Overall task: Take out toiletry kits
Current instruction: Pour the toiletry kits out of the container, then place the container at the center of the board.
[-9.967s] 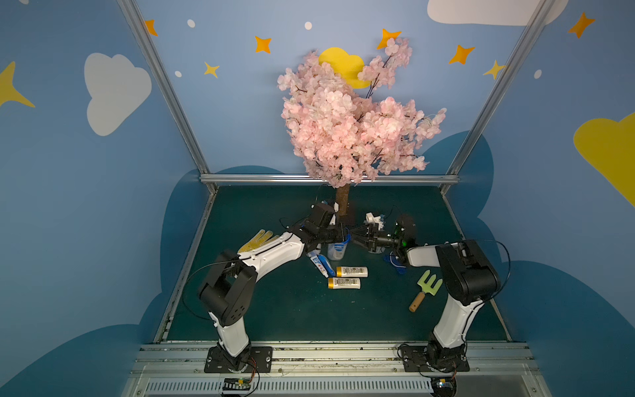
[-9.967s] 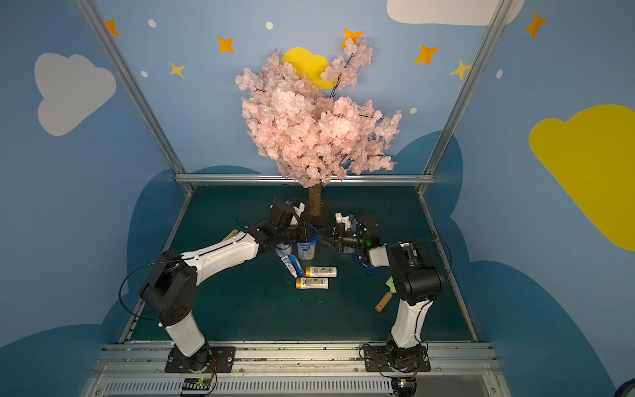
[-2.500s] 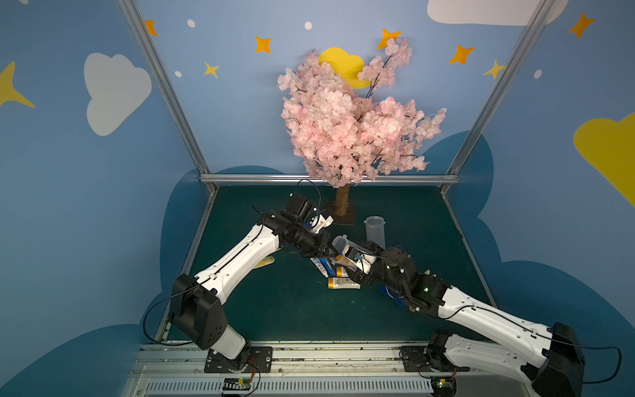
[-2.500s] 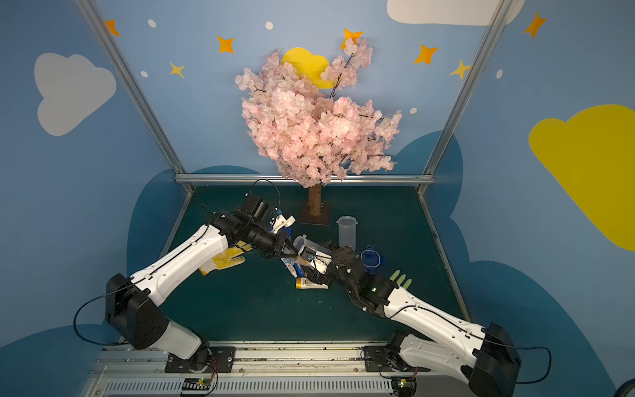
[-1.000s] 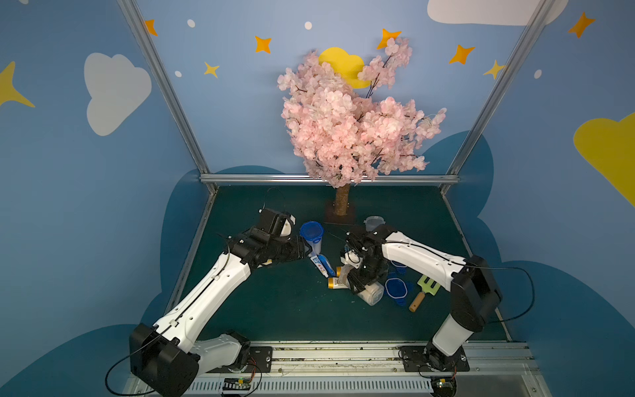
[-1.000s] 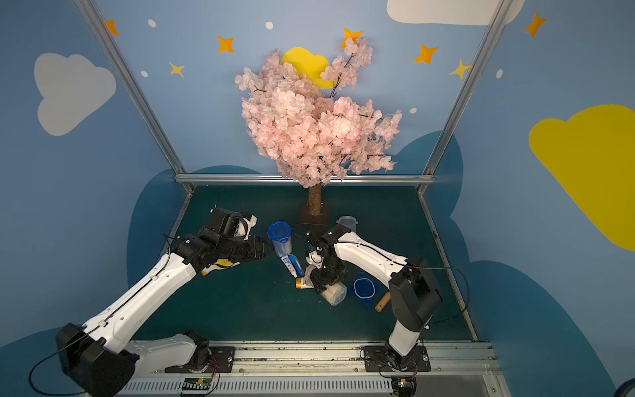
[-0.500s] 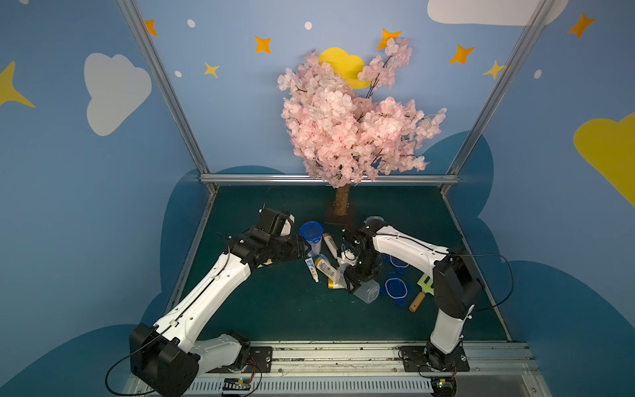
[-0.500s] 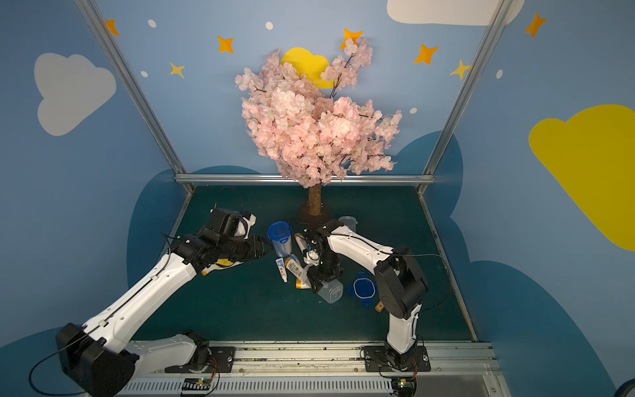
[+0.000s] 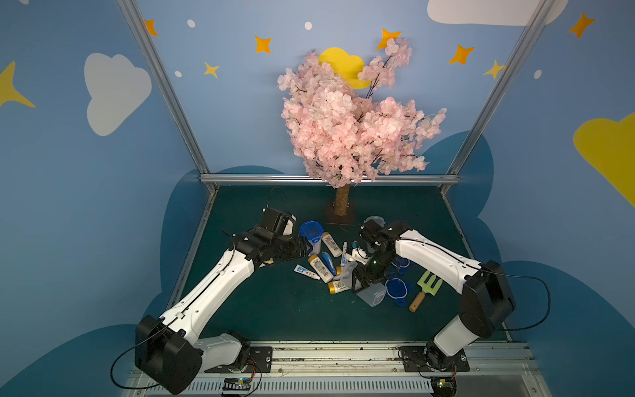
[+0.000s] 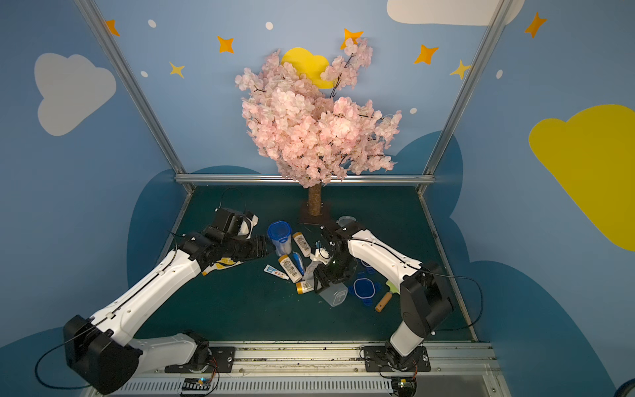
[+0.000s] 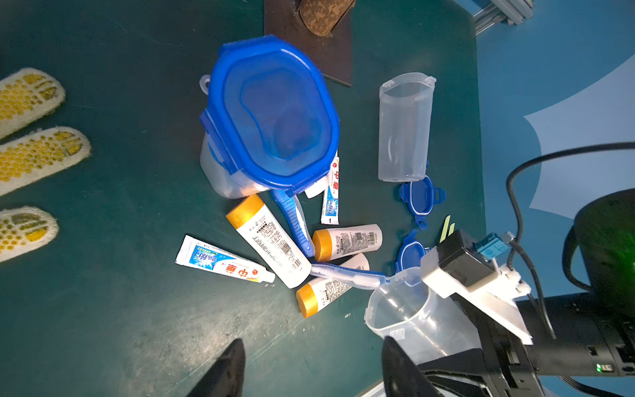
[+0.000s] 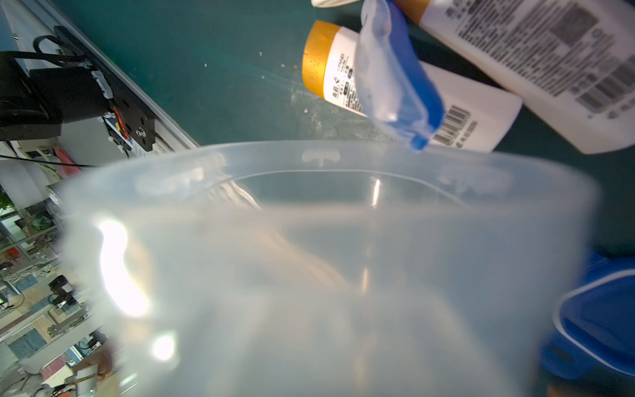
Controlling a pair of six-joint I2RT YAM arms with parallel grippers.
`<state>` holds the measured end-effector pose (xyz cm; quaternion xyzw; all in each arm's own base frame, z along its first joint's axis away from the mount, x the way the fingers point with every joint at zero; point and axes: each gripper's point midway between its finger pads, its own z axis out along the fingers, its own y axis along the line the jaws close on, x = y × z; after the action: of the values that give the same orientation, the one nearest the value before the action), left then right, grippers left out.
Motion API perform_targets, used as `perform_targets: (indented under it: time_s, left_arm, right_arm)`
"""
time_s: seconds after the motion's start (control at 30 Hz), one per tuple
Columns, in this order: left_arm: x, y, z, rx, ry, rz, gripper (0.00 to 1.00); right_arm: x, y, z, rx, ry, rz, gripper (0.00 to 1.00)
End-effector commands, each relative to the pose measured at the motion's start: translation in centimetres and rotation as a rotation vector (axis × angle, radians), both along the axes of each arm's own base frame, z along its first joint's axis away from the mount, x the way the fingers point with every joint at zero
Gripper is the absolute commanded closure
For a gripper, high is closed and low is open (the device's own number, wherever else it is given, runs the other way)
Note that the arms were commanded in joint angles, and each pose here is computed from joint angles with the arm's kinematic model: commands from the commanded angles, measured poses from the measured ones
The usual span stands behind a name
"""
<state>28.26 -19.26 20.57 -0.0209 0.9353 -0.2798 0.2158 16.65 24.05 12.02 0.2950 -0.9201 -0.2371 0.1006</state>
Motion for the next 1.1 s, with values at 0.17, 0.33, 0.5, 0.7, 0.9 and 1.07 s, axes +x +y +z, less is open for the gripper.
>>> perform_targets:
  time_s: [0.17, 0.33, 0.5, 0.7, 0.9, 1.07]
  left_arm:
    - [0.6, 0.2, 1.2, 0.006, -0.046, 0.007, 0.36]
    - [0.9, -0.2, 0.9, -0.004, -0.035, -0.001, 0.36]
    - [1.1, -0.4, 0.4, -0.002, -0.02, -0.003, 0.36]
    - [1.2, 0.2, 0.6, 0.02, -0.034, 0.018, 0.3]
    - [1.5, 0.1, 0.8, 0.025, -0.036, 0.021, 0.19]
    - [1.6, 0.1, 0.8, 0.027, -0.036, 0.019, 0.12]
  right_arm:
    - [4.8, -3.6, 4.0, 0.099, -0.184, -0.206, 0.9]
    - [10.6, -6.1, 6.9, 0.155, -0.396, -0.448, 0.91]
    - [15.0, -4.3, 6.9, 0.246, -0.53, -0.513, 0.95]
    - [18.6, -3.0, 3.9, 0.146, -0.495, -0.528, 1.0]
    - [22.3, -1.5, 1.4, 0.099, -0.58, -0.557, 0.91]
    - [24.0, -1.2, -1.5, 0.042, -0.553, -0.58, 0.85]
